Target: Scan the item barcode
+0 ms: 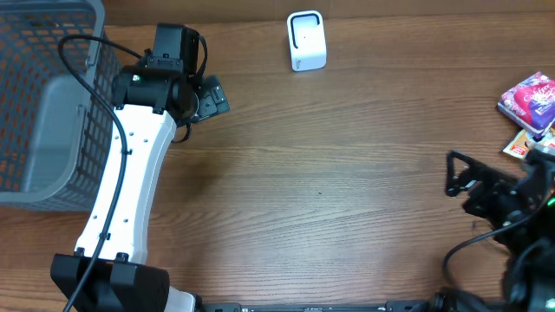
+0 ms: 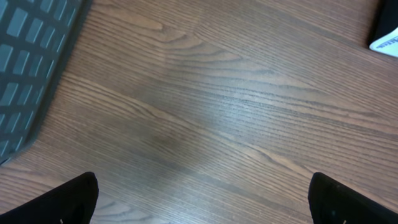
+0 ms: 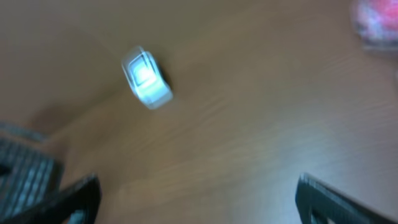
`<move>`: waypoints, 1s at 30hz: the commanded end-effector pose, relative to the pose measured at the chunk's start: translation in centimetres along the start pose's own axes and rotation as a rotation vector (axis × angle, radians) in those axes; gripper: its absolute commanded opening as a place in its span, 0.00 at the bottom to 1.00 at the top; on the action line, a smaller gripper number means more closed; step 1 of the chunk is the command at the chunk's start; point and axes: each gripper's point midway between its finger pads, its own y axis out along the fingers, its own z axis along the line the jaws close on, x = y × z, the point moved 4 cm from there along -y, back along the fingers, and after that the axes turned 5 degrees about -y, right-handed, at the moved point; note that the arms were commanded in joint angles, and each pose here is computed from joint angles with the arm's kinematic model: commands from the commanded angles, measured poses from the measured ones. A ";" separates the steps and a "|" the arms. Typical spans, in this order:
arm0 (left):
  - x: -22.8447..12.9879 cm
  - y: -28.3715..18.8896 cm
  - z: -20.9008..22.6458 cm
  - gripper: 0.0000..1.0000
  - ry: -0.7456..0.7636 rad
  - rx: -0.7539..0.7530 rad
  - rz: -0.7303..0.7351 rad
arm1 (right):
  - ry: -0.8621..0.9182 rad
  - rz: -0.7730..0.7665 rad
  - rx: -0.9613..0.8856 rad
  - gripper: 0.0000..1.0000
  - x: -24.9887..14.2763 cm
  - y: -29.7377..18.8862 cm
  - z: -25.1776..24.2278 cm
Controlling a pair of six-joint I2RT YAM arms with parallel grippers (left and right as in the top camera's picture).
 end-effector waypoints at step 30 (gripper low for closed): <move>0.3 0.1 0.2 1.00 -0.025 0.013 -0.008 | -0.262 -0.436 0.233 1.00 -9.6 4.4 -0.5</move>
